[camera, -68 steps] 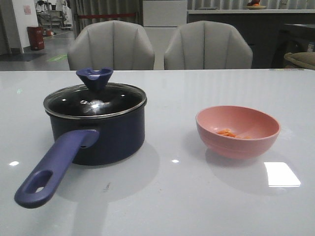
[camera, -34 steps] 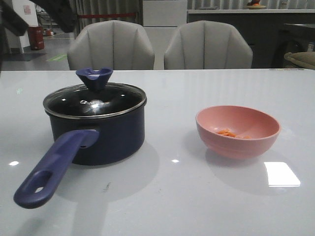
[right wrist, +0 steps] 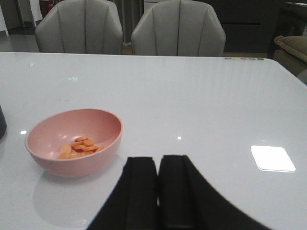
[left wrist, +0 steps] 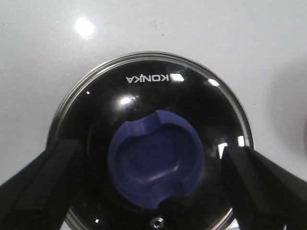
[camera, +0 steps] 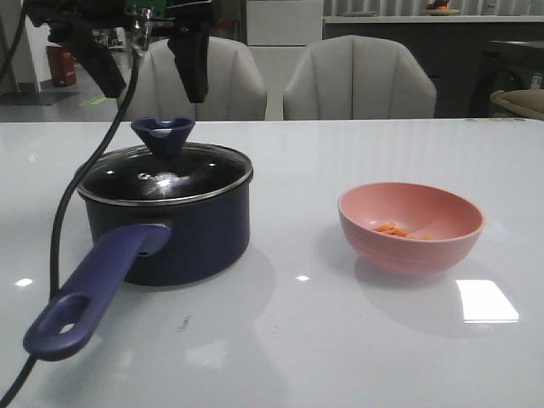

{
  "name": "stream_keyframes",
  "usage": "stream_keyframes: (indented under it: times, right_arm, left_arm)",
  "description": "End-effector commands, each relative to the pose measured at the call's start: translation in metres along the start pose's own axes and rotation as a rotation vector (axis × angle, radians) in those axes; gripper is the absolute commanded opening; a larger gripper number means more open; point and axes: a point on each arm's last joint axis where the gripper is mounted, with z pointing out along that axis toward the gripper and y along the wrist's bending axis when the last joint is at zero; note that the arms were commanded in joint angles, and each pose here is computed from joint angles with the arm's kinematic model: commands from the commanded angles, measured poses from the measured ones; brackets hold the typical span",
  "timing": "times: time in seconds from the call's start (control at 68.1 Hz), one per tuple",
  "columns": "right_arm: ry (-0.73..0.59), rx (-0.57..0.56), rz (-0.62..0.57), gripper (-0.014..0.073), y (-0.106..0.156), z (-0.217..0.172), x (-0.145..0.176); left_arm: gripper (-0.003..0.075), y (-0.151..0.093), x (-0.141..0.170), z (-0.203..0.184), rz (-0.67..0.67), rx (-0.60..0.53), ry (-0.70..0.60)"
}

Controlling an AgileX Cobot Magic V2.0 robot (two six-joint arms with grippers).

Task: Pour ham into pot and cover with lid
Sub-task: 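Lower the left gripper onto the purple lid knob and grasp it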

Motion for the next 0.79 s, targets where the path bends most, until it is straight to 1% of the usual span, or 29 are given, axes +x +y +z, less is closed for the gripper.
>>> stream_keyframes:
  times: [0.0, 0.264, 0.397, 0.47, 0.544, 0.558, 0.573, 0.617, 0.705, 0.779]
  right_arm:
    - [-0.114, 0.004, -0.015, 0.0150, 0.000, -0.002, -0.011]
    - [-0.114, 0.004, -0.015, 0.0150, 0.000, -0.002, -0.011]
    - [-0.114, 0.004, -0.015, 0.0150, 0.000, -0.002, -0.011]
    - [-0.114, 0.004, -0.015, 0.0150, 0.000, -0.002, -0.011]
    - [-0.114, 0.004, -0.015, 0.0150, 0.000, -0.002, -0.011]
    - [-0.114, 0.004, -0.015, 0.0150, 0.000, -0.002, -0.011]
    - [-0.114, 0.004, -0.015, 0.0150, 0.000, -0.002, -0.011]
    - [-0.114, 0.004, -0.015, 0.0150, 0.000, -0.002, -0.011]
    - [-0.114, 0.004, -0.015, 0.0150, 0.000, -0.002, -0.011]
    - [-0.114, 0.004, -0.015, 0.0150, 0.000, -0.002, -0.011]
  left_arm:
    - [0.0627, -0.006, -0.015, -0.019, -0.026, 0.032, -0.062]
    - [0.0627, -0.010, -0.017, 0.011, -0.048, 0.002, 0.056]
    - [0.0626, -0.010, -0.016, 0.017, -0.047, -0.004, 0.074]
    - [0.0610, -0.010, -0.016, 0.017, -0.047, -0.004, 0.074]
    - [0.0552, -0.010, -0.016, 0.017, -0.047, -0.004, 0.074]
    - [0.0526, -0.010, -0.016, 0.017, -0.047, -0.004, 0.074]
    - [0.0517, -0.010, -0.016, 0.017, -0.047, -0.004, 0.074]
    - [0.0435, -0.010, -0.016, 0.017, -0.047, -0.004, 0.074]
    - [0.0326, -0.009, -0.016, 0.016, -0.049, -0.004, 0.071]
    - [0.0277, -0.009, -0.017, 0.015, -0.049, -0.004, 0.070]
